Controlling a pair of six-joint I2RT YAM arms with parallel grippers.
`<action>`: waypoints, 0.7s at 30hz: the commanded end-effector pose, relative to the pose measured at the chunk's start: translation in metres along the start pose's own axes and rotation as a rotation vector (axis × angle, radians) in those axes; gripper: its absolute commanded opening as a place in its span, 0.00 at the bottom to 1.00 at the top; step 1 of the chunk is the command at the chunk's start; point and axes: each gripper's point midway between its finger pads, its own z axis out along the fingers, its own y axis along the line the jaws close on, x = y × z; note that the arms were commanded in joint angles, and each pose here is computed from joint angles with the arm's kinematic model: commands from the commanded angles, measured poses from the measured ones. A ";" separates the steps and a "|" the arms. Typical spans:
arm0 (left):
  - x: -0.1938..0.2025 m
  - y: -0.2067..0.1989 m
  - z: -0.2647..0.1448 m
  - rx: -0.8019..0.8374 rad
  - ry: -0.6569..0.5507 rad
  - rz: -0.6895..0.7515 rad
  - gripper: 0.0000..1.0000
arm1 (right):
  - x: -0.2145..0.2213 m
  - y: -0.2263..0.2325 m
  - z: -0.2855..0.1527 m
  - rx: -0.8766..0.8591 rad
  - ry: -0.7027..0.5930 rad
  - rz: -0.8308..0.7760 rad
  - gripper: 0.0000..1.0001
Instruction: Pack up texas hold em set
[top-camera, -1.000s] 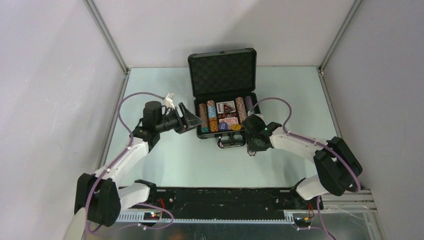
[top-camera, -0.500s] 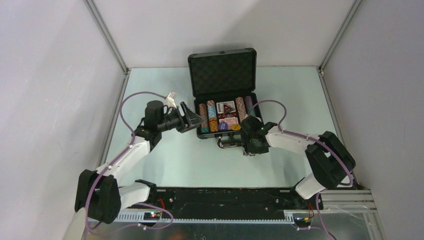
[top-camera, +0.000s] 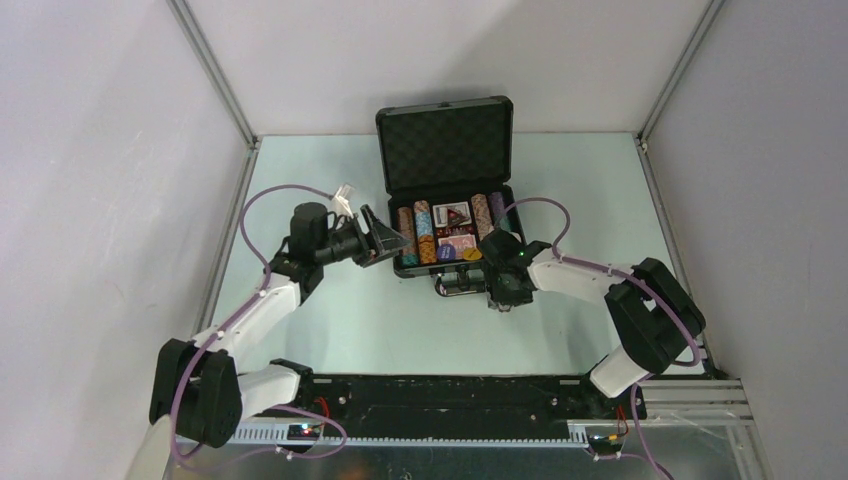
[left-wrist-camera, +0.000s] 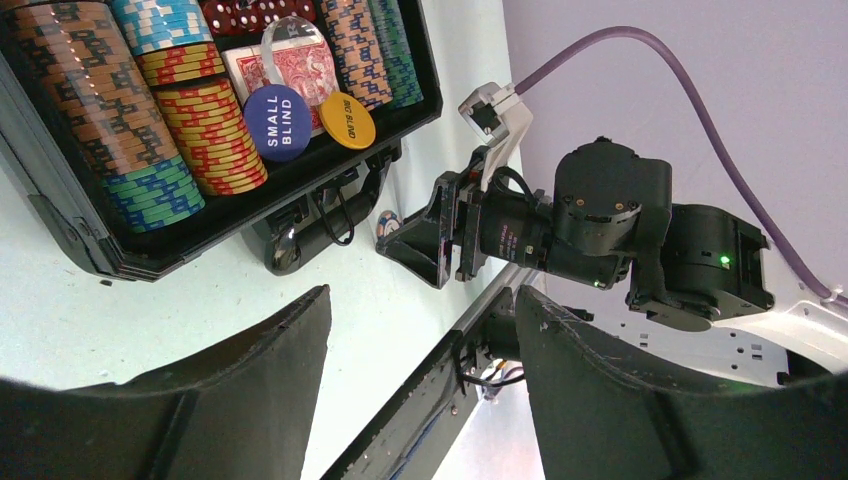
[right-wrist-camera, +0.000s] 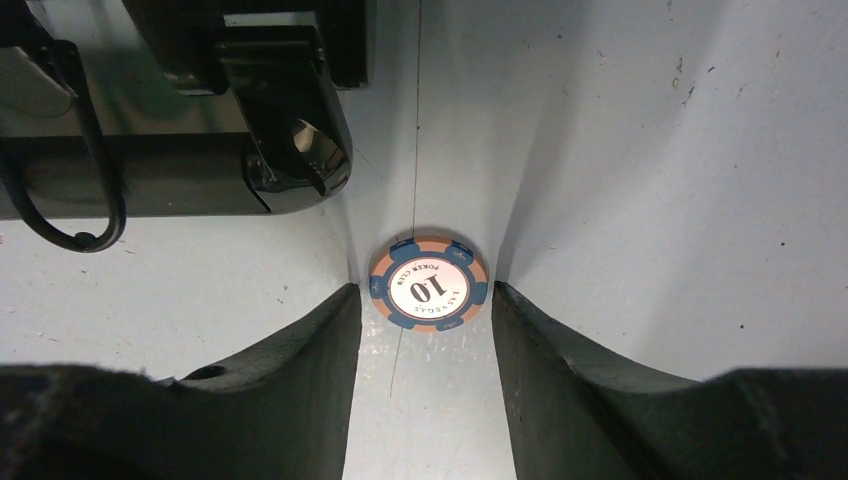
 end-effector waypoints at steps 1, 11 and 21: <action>-0.002 -0.007 -0.001 0.026 -0.016 0.024 0.72 | 0.007 -0.006 0.007 0.041 0.033 0.000 0.54; -0.002 -0.007 -0.001 0.025 -0.018 0.023 0.72 | 0.014 -0.008 0.011 0.069 0.055 -0.014 0.46; -0.001 -0.006 -0.001 0.023 -0.015 0.020 0.72 | -0.003 -0.001 -0.003 0.017 -0.020 -0.012 0.41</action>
